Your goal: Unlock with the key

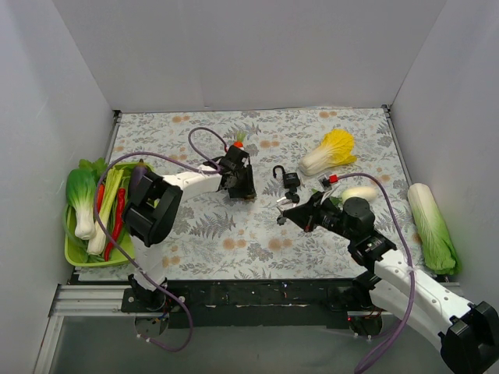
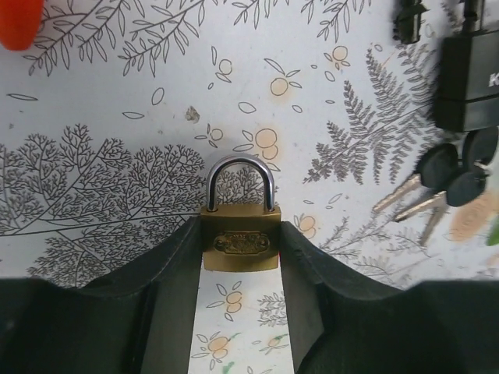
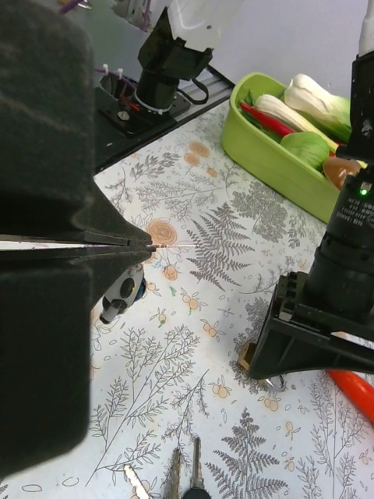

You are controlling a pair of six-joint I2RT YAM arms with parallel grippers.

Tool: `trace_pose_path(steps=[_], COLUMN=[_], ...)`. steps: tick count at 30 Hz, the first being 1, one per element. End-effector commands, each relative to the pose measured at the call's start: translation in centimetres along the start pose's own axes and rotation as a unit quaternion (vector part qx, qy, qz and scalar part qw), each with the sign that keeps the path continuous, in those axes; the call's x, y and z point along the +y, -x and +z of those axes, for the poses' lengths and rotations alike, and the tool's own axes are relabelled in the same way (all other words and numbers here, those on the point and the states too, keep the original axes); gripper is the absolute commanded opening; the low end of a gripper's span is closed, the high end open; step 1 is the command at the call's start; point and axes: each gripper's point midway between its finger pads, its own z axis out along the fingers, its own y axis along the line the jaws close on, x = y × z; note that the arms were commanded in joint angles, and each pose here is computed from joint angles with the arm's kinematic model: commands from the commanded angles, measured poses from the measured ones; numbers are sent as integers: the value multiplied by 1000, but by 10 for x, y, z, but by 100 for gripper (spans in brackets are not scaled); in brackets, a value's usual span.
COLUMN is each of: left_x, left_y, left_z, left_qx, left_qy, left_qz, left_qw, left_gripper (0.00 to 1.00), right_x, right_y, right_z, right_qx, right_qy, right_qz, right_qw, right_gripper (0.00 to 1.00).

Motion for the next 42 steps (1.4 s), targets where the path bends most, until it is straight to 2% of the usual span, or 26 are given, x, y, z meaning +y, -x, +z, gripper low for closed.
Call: trace_pose_path(steps=[1,4,9,14,18,25,42], left_x=[-55,-73,-83,-82,-74,-71,-73], left_y=[22,39,51,51,45,47,48], left_z=[-40,-63,-97,-132,-140,-148,-147], left_qx=[-3,-13,-20,-41,-49,-66,-65], left_qy=[-170,-232,-326,-384,-386,-385,-388], left_qz=[-80,-117,-195,-256,-267,-264,-256], left_qw=[982,966,925,886,882,882,883], left_gripper=[0,0,0,0,0,0,0], right_x=[3,4,3,4,1,-3,-1], right_y=[6,0,-16,-2,15,30,42], right_z=[8,19,41,55,65,76,91], right_qx=[-11,-1,23,-15,-54,-82,-80], right_qy=[-11,-29,-70,-110,-129,-146,-151], right_qz=[-33,-38,-35,-29,-32,-36,-66], right_qw=[999,999,997,993,990,985,983], right_gripper=[1,1,1,1,1,1,1])
